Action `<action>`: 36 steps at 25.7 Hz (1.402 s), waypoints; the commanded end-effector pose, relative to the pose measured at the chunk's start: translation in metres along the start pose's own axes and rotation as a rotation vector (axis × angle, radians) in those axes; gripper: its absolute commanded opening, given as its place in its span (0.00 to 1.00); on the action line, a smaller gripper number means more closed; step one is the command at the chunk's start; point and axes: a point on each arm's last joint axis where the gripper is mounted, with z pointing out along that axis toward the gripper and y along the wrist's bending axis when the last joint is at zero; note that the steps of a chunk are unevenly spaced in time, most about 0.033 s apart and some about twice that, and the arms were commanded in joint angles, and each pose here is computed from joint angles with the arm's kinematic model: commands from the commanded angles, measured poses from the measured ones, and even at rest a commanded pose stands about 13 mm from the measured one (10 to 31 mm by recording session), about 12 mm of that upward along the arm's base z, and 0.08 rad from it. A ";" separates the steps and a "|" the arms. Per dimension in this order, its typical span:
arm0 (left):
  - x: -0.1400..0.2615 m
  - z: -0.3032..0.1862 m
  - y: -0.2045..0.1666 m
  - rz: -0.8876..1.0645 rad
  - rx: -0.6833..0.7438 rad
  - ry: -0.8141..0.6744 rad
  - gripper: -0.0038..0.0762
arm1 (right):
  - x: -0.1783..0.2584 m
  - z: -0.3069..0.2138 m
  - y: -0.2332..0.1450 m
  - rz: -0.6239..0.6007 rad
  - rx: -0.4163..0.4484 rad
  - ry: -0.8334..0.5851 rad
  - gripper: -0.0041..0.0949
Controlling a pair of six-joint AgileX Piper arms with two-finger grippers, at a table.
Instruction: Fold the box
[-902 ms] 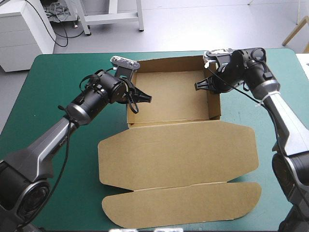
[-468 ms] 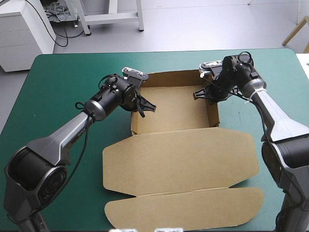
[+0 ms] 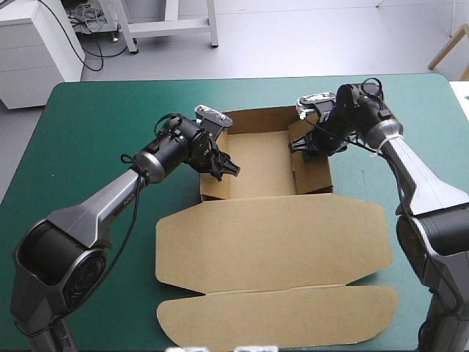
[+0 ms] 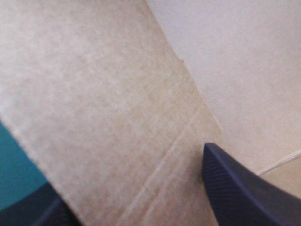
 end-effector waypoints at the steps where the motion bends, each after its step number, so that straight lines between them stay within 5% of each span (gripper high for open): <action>1: -0.010 -0.027 -0.003 -0.033 0.050 -0.096 0.68 | -0.005 -0.034 0.015 -0.012 -0.067 -0.105 0.76; 10: -0.008 -0.039 0.001 -0.069 0.034 -0.052 0.68 | -0.006 -0.047 0.013 -0.031 -0.024 -0.157 0.79; 20: -0.011 -0.092 0.013 -0.053 -0.009 -0.215 0.68 | 0.000 -0.099 0.012 -0.063 0.089 -0.308 0.79; 27: 0.011 -0.180 0.033 -0.048 -0.085 -0.379 0.67 | 0.021 -0.166 0.022 -0.082 0.110 -0.477 0.79; 36: 0.070 -0.259 0.051 -0.014 -0.137 -0.350 0.26 | 0.049 -0.224 0.030 -0.105 0.151 -0.626 0.79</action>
